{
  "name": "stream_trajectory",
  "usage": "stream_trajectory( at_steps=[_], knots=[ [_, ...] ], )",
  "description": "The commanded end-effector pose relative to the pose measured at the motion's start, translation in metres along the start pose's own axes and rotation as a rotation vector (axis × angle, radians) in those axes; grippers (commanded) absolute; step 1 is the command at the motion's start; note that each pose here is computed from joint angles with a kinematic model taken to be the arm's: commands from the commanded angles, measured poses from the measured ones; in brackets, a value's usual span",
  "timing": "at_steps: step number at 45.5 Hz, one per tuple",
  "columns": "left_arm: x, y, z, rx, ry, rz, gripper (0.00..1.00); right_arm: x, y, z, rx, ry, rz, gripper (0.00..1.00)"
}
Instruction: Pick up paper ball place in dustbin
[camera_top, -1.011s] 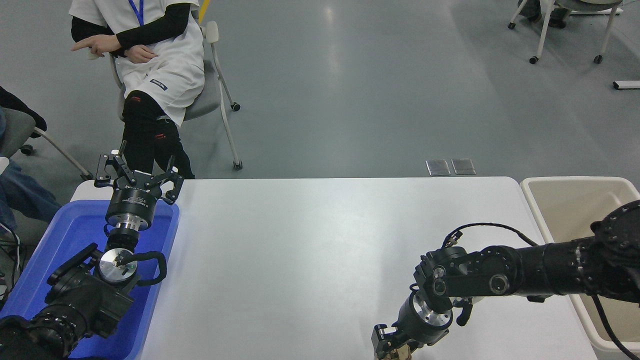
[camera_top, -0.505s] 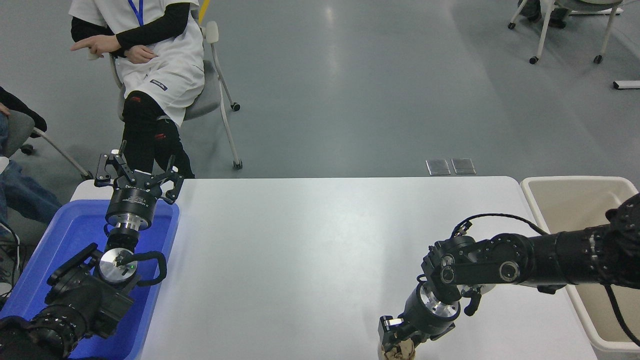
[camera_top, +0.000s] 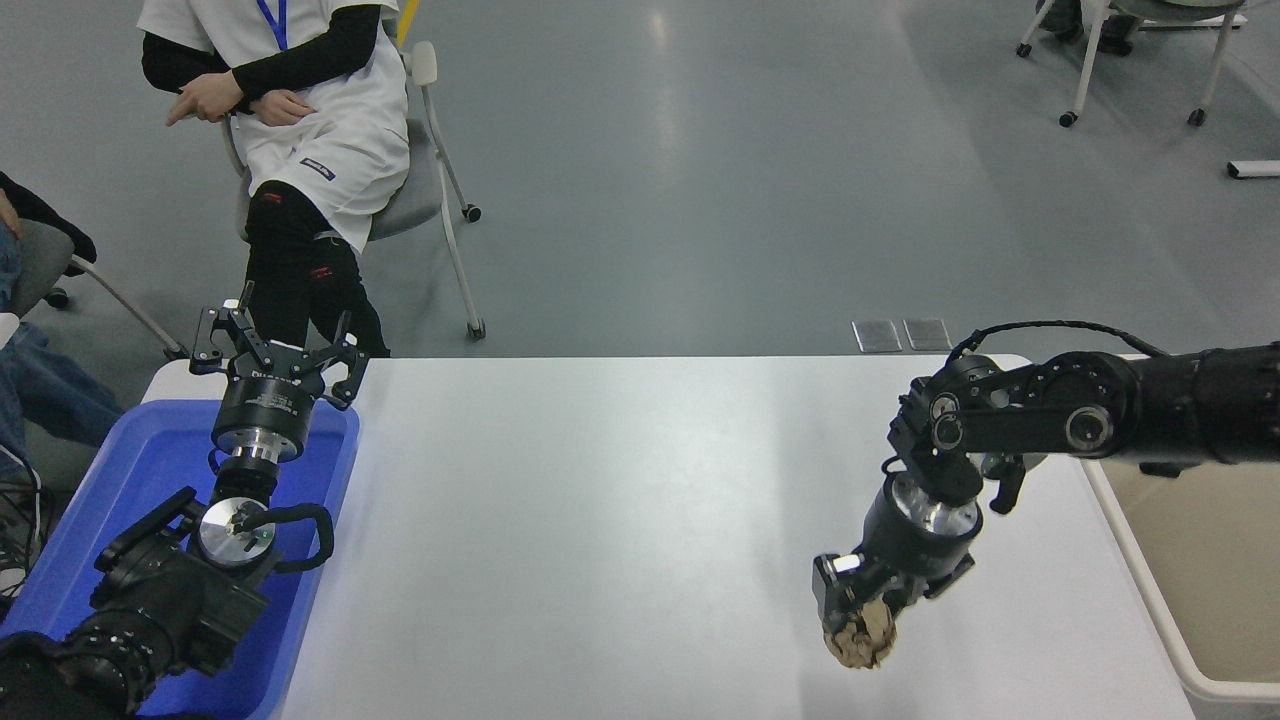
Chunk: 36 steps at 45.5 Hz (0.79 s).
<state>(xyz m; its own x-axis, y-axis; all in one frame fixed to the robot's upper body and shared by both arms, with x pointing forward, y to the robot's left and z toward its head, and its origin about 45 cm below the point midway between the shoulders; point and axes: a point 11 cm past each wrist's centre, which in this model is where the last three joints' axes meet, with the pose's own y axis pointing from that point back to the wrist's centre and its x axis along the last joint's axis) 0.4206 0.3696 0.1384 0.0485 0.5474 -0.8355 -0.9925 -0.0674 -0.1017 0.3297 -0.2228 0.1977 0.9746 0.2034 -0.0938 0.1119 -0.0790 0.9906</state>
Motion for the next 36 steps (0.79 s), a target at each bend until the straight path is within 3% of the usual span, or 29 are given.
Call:
stream_trajectory(
  at_steps=[1, 17, 36],
  knots=[
    [0.0, 0.0, 0.0, 0.0, 0.0, 0.0, 0.99, 0.021, 0.082, 0.02, -0.05, -0.049, 0.144, 0.0],
    [0.0, 0.0, 0.0, 0.0, 0.0, 0.0, 0.99, 0.029, 0.156, 0.047, -0.134, -0.119, 0.293, 0.0],
    [0.0, 0.0, 0.0, 0.0, 0.0, 0.0, 0.99, 0.023, 0.183, 0.068, -0.198, -0.188, 0.328, 0.0]
  ],
)
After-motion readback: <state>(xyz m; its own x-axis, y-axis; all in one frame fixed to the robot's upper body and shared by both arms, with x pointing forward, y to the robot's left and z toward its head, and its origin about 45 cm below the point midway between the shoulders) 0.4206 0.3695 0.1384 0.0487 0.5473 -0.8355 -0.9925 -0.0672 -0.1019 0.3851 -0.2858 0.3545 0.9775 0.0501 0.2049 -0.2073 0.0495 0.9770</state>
